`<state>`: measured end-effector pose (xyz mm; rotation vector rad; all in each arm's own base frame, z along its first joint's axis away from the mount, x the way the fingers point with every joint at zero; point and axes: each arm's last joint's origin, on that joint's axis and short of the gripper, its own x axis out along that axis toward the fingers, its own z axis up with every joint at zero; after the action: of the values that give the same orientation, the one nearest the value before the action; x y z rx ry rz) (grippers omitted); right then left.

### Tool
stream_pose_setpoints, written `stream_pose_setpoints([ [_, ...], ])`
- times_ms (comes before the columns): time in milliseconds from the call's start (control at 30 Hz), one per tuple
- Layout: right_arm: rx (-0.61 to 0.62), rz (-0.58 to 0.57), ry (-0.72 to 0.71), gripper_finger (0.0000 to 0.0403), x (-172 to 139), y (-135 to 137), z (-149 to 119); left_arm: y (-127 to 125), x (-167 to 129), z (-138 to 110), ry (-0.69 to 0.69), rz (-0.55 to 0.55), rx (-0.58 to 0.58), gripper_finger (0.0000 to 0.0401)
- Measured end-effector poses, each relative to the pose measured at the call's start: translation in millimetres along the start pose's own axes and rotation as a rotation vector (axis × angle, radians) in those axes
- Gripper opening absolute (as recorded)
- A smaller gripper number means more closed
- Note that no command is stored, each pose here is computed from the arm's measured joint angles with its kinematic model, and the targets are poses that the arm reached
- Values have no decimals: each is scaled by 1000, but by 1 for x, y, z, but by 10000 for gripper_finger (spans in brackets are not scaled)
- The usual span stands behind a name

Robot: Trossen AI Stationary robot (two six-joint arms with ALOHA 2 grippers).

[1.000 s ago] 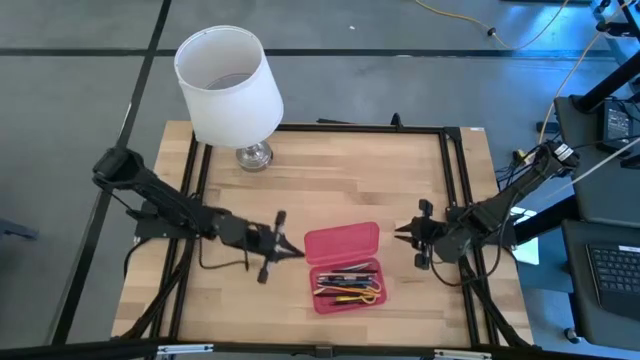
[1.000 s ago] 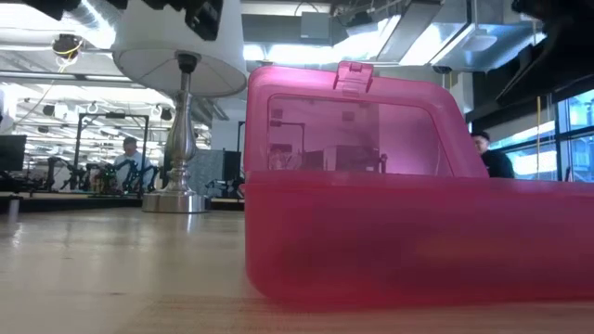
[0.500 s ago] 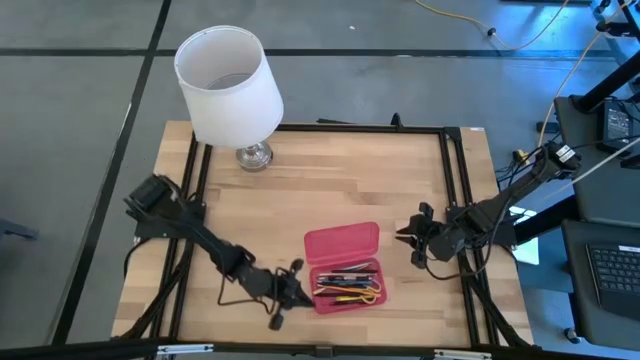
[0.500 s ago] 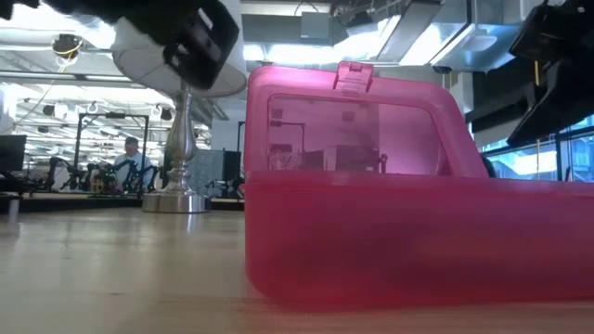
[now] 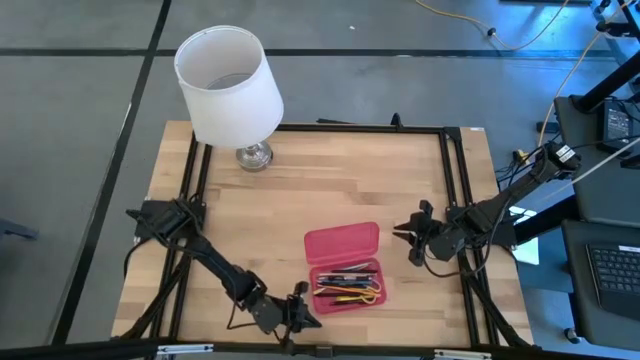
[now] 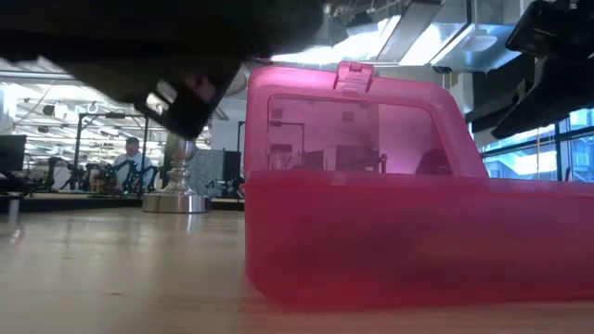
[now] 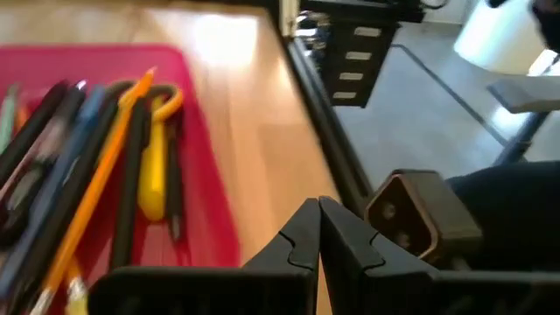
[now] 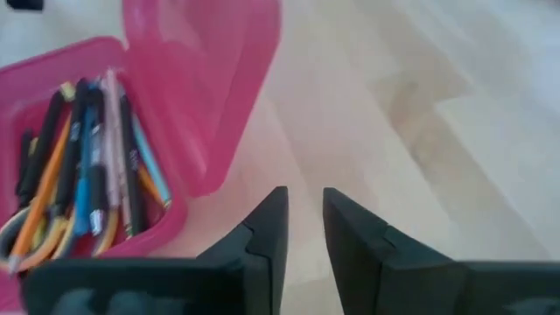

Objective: Pick & place school supplies into a supply box
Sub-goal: Close the pink supply box

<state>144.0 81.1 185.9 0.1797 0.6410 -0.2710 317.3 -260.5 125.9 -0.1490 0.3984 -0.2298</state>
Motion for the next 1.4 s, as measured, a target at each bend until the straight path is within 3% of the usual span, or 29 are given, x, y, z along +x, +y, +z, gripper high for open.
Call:
stream_pose_setpoints([
  [367, -80, -221, -215, 78, 5, -8, 19, -9, -6, -8, 5, 86, -82, 1],
  [700, -108, -225, -275, 78, 17, -20, 44, 5, 8, -28, 30, 149, -141, 1],
  [1067, -141, -102, -215, 78, 26, -32, 52, 9, 7, -31, 15, 262, -146, 1],
  [1400, -155, 107, -189, 78, 27, -30, 55, 12, 7, -31, 19, 285, -143, 1],
])
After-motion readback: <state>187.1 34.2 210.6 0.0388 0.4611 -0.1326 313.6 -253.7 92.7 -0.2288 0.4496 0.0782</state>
